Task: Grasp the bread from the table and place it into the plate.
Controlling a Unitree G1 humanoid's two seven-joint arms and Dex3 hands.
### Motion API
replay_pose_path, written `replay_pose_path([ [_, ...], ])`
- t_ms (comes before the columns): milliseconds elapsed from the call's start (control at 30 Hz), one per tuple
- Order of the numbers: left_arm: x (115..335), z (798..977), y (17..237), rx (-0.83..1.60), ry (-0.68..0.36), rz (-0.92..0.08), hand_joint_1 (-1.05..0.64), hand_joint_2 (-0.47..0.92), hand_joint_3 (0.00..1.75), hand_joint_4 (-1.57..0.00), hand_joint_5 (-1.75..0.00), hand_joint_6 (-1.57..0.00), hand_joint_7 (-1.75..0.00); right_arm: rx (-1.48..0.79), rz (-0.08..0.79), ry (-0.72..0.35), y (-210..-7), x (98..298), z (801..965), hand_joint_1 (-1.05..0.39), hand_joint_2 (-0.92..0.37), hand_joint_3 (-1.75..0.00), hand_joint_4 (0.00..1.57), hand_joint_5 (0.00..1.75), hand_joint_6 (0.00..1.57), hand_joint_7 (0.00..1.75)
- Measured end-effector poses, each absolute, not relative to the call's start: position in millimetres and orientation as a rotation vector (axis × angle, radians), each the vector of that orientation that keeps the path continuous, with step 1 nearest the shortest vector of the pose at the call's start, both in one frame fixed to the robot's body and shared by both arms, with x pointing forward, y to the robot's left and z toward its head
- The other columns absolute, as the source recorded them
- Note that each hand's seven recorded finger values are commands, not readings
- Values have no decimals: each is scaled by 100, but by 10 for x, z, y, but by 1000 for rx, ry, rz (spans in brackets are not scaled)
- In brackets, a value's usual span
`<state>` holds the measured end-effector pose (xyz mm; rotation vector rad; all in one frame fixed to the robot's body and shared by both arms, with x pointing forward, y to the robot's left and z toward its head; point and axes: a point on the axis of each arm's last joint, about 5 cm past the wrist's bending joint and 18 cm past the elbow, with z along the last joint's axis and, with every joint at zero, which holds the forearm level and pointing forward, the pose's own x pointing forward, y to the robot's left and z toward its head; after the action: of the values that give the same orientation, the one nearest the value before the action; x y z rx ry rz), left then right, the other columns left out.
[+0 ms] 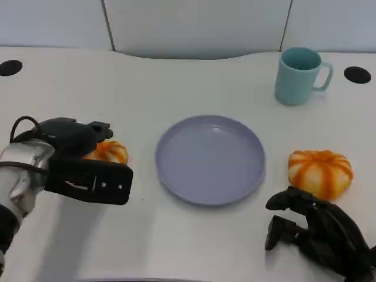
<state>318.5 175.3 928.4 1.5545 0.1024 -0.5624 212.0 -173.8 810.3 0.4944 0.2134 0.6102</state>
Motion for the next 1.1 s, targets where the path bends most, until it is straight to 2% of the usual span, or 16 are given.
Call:
replay_pose_path([
  [200, 3179, 9128, 1695, 1620, 150, -564, -36, 92, 2, 0, -22, -3, -27, 497, 612, 213, -1739, 2113, 8102, -54, -92, -21, 62, 151, 63, 103],
  [333, 3192, 9087, 1700, 1653, 170, -545, -35, 92, 2, 0, -20, -8, -14, 497, 611, 213, -1741, 2106, 8103, -53, -92, -23, 62, 151, 64, 103],
  [833, 3198, 8967, 1725, 1680, 219, -495, -39, 92, 5, -2, -13, -9, -6, 500, 615, 215, -1744, 2094, 8105, -53, -92, -23, 61, 151, 63, 102],
  [1100, 3187, 8915, 1702, 1682, 229, -486, -37, 92, 2, -15, -16, -17, -5, 503, 620, 215, -1748, 2086, 8105, -53, -92, -24, 61, 151, 64, 100],
])
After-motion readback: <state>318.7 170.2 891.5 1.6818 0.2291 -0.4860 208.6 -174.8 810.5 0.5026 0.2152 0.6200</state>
